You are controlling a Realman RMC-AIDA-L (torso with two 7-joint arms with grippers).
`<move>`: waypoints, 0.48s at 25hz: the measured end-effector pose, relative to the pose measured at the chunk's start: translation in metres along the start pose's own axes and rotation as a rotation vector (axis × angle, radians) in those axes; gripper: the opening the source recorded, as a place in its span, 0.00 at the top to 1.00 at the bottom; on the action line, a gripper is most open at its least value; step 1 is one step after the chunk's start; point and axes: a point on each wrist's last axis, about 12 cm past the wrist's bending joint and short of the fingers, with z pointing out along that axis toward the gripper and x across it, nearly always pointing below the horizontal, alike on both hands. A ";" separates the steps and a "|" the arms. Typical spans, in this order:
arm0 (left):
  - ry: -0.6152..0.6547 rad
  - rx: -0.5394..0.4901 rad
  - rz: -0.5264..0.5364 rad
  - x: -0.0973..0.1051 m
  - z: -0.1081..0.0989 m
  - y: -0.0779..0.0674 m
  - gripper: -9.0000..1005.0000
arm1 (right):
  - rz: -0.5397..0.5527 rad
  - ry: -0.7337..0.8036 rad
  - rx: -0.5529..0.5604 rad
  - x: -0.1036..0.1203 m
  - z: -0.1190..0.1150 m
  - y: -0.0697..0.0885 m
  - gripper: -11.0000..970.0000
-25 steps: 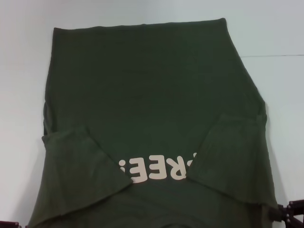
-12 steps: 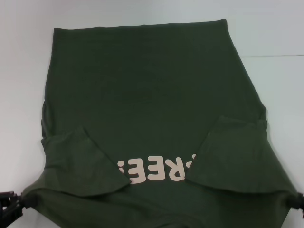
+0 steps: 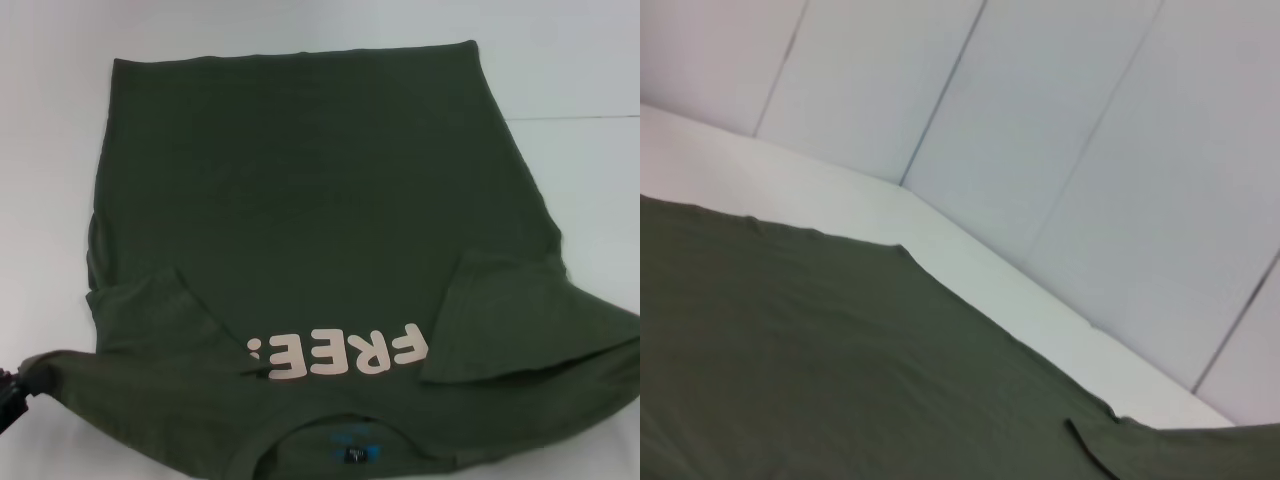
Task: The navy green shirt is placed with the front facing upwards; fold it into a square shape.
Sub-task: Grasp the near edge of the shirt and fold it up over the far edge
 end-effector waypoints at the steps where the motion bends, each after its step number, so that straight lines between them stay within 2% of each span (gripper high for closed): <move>1: -0.011 -0.003 -0.004 0.000 0.001 0.000 0.95 | 0.002 -0.020 0.005 -0.001 0.000 0.000 0.95; 8: -0.097 -0.031 -0.023 0.002 0.007 0.002 0.95 | 0.009 -0.132 0.047 -0.004 0.002 -0.002 0.95; 12: -0.142 -0.033 -0.037 0.004 0.021 0.004 0.95 | 0.025 -0.154 0.038 -0.003 0.012 -0.001 0.95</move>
